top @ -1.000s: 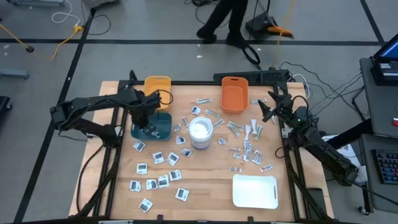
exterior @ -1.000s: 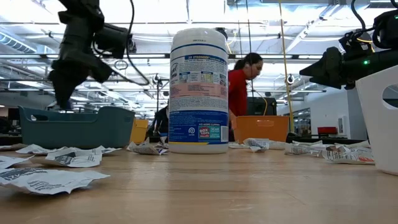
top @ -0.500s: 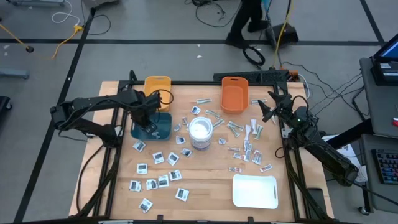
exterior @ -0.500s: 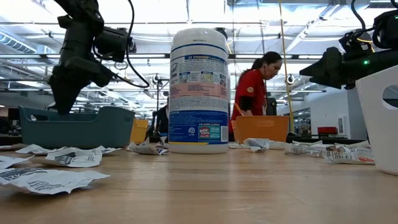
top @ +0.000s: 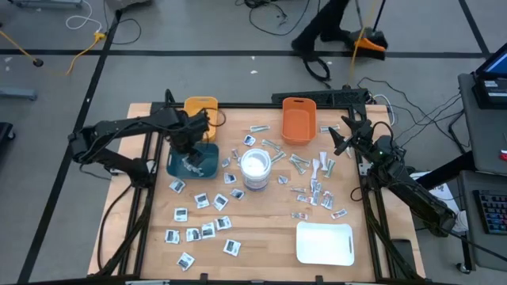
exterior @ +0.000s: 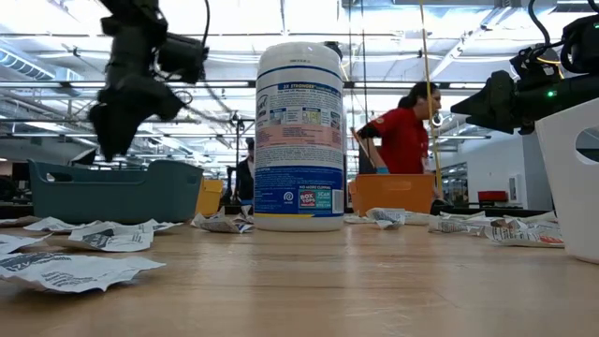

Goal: Pick & Place First Aid Supplies
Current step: Put the blue pad into the blue bin

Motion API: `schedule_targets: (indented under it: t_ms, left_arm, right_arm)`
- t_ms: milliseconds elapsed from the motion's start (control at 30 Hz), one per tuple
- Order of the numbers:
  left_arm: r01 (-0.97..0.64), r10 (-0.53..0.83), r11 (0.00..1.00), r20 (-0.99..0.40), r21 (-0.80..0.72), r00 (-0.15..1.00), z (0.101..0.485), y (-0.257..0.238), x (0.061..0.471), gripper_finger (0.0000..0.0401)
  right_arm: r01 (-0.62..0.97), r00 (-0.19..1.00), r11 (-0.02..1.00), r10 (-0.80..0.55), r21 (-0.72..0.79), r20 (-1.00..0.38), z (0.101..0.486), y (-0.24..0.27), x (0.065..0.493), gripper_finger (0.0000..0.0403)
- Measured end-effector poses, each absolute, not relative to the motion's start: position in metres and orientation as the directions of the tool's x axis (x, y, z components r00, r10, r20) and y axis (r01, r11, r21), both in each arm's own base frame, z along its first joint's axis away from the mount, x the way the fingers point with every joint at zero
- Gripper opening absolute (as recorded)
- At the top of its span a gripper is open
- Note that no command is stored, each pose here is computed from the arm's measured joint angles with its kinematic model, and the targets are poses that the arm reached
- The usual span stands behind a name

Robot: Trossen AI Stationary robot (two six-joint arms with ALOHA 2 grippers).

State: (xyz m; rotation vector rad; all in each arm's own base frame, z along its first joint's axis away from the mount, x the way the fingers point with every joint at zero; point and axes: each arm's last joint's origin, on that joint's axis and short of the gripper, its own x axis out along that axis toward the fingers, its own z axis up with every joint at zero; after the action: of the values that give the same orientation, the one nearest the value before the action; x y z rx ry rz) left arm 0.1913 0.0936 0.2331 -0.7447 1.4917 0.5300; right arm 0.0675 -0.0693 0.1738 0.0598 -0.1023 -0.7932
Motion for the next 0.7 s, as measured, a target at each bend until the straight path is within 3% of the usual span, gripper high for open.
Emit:
schedule_targets:
  t_ms: [367, 700]
  left_arm:
    - [-0.603, -0.106, 0.787, -0.991, -0.135, 0.084, 0.266, 0.135, 0.266, 0.0257]
    - [-0.529, -0.117, 0.838, -0.991, -0.133, 0.064, 0.259, 0.179, 0.333, 0.0253]
  right_arm:
    - [0.708, 0.697, 0.7, -0.713, 0.092, 0.069, 0.174, -0.069, 0.068, 0.0357]
    - [0.708, 0.697, 0.7, -0.713, 0.092, 0.069, 0.174, -0.069, 0.068, 0.0357]
